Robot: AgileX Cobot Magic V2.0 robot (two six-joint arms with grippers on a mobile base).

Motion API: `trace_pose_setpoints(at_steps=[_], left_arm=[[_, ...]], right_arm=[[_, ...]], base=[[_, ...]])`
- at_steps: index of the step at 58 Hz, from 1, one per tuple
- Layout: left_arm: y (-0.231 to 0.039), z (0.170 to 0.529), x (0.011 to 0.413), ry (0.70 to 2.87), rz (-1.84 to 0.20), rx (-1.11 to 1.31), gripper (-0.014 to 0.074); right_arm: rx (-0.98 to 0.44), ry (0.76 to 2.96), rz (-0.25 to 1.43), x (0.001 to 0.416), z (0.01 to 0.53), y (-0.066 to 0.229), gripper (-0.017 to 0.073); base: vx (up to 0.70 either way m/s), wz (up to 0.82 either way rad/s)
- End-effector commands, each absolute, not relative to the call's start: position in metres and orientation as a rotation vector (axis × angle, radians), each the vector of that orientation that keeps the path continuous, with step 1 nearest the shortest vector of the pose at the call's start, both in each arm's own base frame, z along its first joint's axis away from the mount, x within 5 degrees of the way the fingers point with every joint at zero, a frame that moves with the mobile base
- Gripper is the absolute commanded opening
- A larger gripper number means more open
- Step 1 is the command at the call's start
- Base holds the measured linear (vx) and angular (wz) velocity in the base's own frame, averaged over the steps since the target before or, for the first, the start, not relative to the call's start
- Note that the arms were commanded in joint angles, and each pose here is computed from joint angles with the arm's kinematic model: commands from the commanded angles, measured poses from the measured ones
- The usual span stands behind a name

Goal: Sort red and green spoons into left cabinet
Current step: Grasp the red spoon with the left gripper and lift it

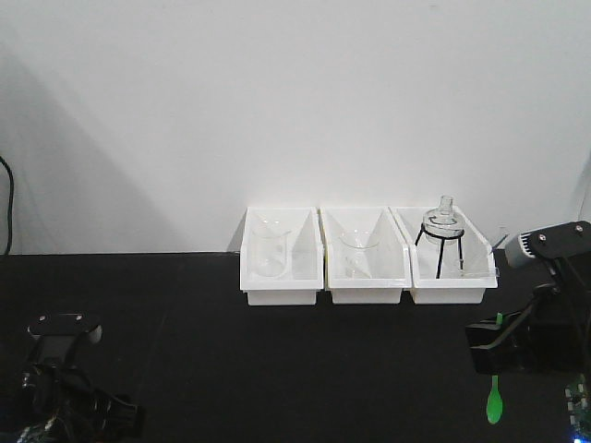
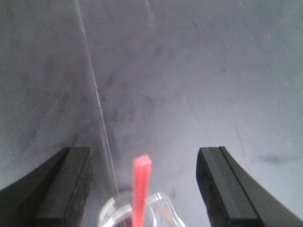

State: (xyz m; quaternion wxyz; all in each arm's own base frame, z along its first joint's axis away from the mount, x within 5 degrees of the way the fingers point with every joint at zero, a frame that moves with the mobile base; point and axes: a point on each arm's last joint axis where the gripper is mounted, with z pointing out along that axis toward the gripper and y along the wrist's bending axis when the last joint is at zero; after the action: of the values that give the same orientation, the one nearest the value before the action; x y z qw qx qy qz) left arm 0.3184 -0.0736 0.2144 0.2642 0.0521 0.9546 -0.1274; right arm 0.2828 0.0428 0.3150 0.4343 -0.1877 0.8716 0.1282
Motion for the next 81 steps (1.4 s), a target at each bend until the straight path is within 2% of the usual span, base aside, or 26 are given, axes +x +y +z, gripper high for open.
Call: trace_pose_setpoints(at_steps=[1,11,23,44,63,81], left_arm=[[-0.075,0.236,0.326,2.459,-0.356,0.096,0.0566],[-0.075,0.235,0.326,2.469,-0.358,0.098,0.0521],[-0.075,0.234,0.325,2.48,-0.359,0.104,0.0398],[-0.075,0.234,0.324,2.486,-0.36,0.109,-0.0008],[-0.074,0.25,0.322,2.407,-0.351,0.102,-0.0006],[-0.065,0.319,0.297,2.112,-0.336,0.086,-0.0004]], right_arm=[[-0.423,2.083,0.303,0.282,0.337,0.041,-0.0004],[-0.423,2.083,0.302,0.282,0.337,0.04,-0.0004],[-0.423,2.083,0.302,0.282,0.337,0.04,-0.0004],[-0.422,2.083,0.303,0.282,0.337,0.04,-0.0004],[-0.421,2.082,0.303,0.282,0.337,0.04,-0.0004],[-0.419,2.079,0.306,0.281,0.338,0.041,-0.0004]], base=[[0.0,0.0],[0.0,0.0],[0.0,0.0],[0.0,0.0],[0.0,0.0],[0.0,0.0]])
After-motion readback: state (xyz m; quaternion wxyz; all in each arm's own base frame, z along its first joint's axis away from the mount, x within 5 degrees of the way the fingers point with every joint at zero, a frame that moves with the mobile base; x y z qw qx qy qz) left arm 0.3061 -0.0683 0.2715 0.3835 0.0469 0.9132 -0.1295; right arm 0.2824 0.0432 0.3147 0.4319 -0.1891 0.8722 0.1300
